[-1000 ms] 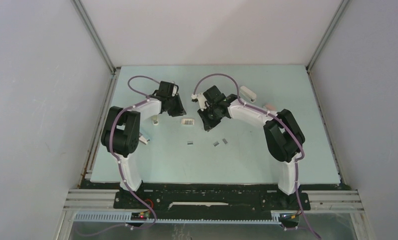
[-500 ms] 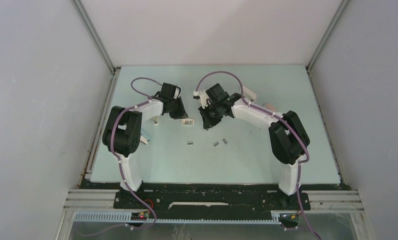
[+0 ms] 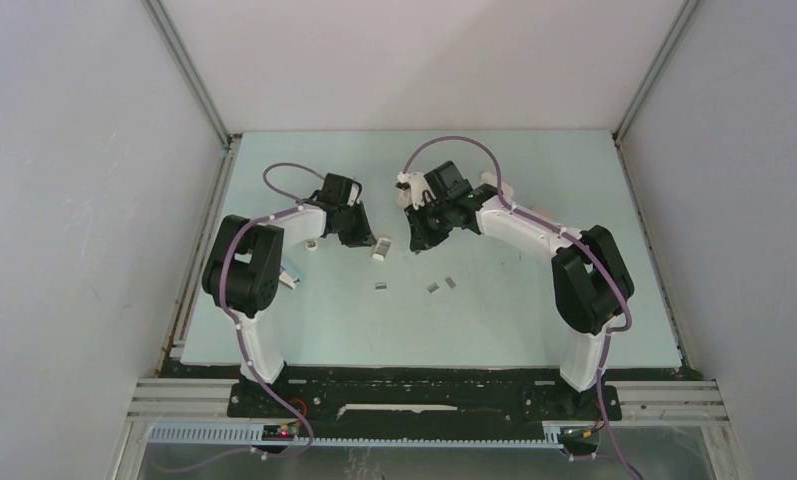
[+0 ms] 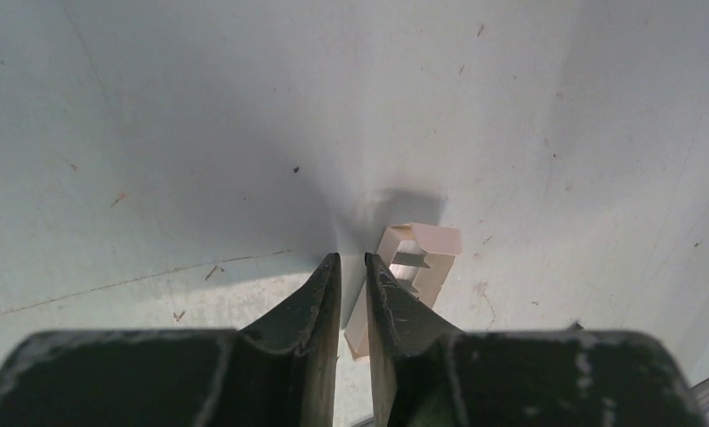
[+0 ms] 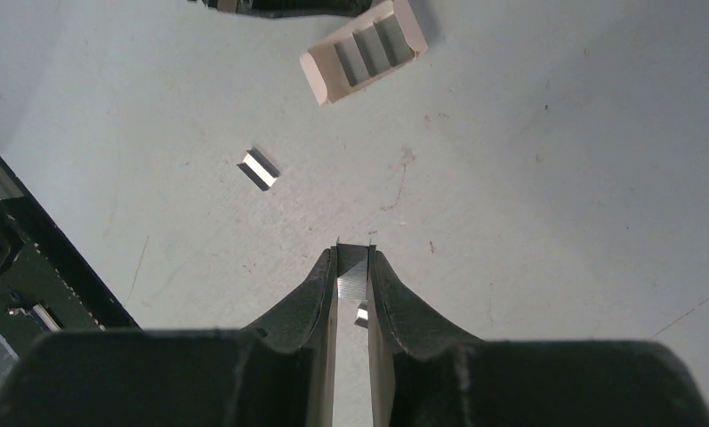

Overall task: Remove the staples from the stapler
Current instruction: Adjust the staple box at the center of the board.

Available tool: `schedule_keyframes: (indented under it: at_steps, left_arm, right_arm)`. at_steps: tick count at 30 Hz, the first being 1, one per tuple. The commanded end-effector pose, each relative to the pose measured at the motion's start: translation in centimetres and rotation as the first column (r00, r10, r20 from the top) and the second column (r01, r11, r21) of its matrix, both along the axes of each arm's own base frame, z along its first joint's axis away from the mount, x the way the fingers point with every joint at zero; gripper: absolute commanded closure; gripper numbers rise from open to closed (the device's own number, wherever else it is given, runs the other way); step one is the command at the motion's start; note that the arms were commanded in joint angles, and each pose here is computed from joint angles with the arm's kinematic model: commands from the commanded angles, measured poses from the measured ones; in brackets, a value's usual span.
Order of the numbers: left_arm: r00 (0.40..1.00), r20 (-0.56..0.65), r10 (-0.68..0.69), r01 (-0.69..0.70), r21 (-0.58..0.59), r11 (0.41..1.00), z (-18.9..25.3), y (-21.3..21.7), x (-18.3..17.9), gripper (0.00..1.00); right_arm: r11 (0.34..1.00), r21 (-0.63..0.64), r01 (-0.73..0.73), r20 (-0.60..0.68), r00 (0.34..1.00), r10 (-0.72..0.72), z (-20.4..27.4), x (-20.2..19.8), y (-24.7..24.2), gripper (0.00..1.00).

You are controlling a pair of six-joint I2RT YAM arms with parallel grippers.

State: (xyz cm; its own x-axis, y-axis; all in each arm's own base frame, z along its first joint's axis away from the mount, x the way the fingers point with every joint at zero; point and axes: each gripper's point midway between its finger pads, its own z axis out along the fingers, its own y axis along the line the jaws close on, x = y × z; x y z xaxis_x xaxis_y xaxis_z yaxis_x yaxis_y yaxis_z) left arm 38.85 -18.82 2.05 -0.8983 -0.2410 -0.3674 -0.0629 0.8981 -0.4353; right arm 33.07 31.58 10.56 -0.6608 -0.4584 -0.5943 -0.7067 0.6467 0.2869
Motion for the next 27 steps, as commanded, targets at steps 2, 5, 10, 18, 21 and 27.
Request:
schedule_keyframes:
  at_steps: [2,5,10,18,21,27]
  left_arm:
    - [1.0,0.014,-0.015,0.016,-0.028,0.999,0.9,-0.7,-1.1,0.78]
    - [1.0,0.016,-0.009,0.01,-0.036,0.999,1.0,-0.8,-1.1,0.78]
    - [0.999,0.031,0.014,-0.013,-0.04,0.999,1.4,-0.6,-1.1,0.78]
    - [0.987,0.127,0.094,-0.096,0.008,0.995,4.5,1.7,-0.2,0.77]
    - [0.979,0.167,0.116,-0.123,0.029,0.992,5.8,2.9,-0.4,0.76]
    - [0.959,0.244,0.141,-0.164,0.076,0.984,7.9,5.3,-2.2,0.76]
  right_arm:
    - [0.996,0.09,0.005,0.047,0.999,-0.009,1.7,1.2,1.7,0.79]
    - [0.994,0.105,-0.003,0.076,0.997,-0.005,1.6,2.0,2.7,0.78]
    - [0.991,0.132,-0.021,0.106,0.994,0.007,1.5,3.1,4.8,0.78]
    - [0.979,0.079,-0.19,0.274,0.948,0.162,1.5,4.6,6.7,0.78]
    - [0.965,0.044,-0.259,0.326,0.917,0.231,1.4,5.0,7.4,0.78]
    - [0.93,-0.036,-0.365,0.368,0.861,0.352,0.6,5.5,8.4,0.78]
